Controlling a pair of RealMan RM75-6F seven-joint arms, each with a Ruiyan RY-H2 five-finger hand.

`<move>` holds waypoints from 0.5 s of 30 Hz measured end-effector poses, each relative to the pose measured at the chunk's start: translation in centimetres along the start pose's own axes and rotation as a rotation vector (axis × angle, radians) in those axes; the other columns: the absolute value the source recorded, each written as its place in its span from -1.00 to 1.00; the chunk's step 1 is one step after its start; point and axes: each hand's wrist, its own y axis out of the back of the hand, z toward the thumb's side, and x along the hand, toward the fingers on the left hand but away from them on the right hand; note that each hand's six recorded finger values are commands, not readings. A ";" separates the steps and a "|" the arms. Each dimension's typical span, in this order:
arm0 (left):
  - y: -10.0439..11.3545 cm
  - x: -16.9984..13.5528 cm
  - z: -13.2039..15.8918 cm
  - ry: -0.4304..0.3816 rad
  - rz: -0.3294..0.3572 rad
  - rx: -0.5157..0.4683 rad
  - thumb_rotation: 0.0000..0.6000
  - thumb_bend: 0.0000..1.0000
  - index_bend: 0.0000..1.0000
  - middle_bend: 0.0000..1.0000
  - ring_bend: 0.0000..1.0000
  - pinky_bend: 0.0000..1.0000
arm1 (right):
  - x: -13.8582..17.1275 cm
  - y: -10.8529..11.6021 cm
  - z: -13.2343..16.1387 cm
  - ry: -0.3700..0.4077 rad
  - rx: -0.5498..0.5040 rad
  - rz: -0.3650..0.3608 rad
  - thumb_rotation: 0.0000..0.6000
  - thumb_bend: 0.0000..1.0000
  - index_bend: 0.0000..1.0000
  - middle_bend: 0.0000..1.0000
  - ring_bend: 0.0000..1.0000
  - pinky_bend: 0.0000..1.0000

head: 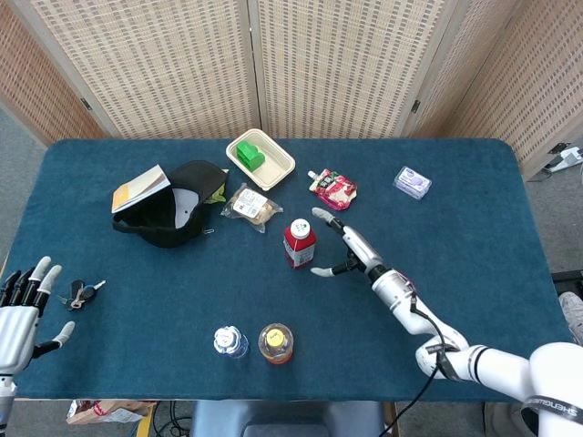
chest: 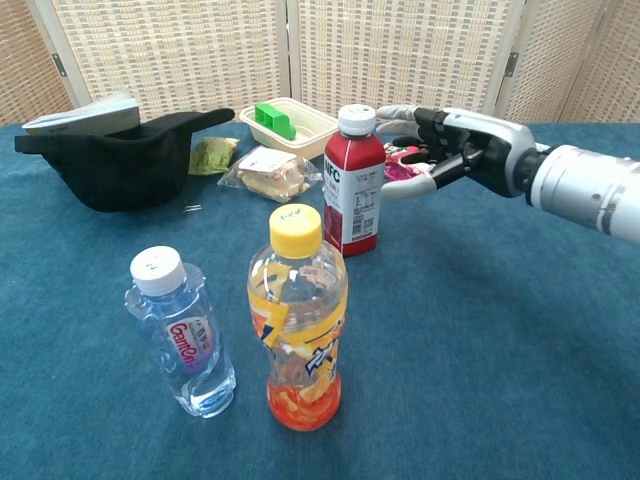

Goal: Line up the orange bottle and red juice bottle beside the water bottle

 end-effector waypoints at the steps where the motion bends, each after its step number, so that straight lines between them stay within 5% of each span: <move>1: 0.0 0.0 0.0 0.001 -0.001 0.000 1.00 -0.55 -1.00 -1.00 -1.00 -1.00 | -0.4 -0.3 -0.1 -0.001 -0.008 0.002 1.00 -1.00 -1.00 -0.91 -1.00 -0.84; 10: -0.1 -0.1 -0.3 0.010 -0.007 -0.016 1.00 -0.55 -1.00 -1.00 -1.00 -1.00 | -3.1 -2.5 -0.4 -0.004 -0.047 0.034 1.00 -0.94 -0.99 -0.77 -0.99 -0.84; 15: -0.1 -0.1 -0.4 0.010 -0.010 -0.027 1.00 -0.55 -1.00 -1.00 -1.00 -1.00 | -3.8 -3.0 -0.6 -0.001 -0.063 0.030 1.00 -0.52 -0.53 -0.49 -0.82 -0.84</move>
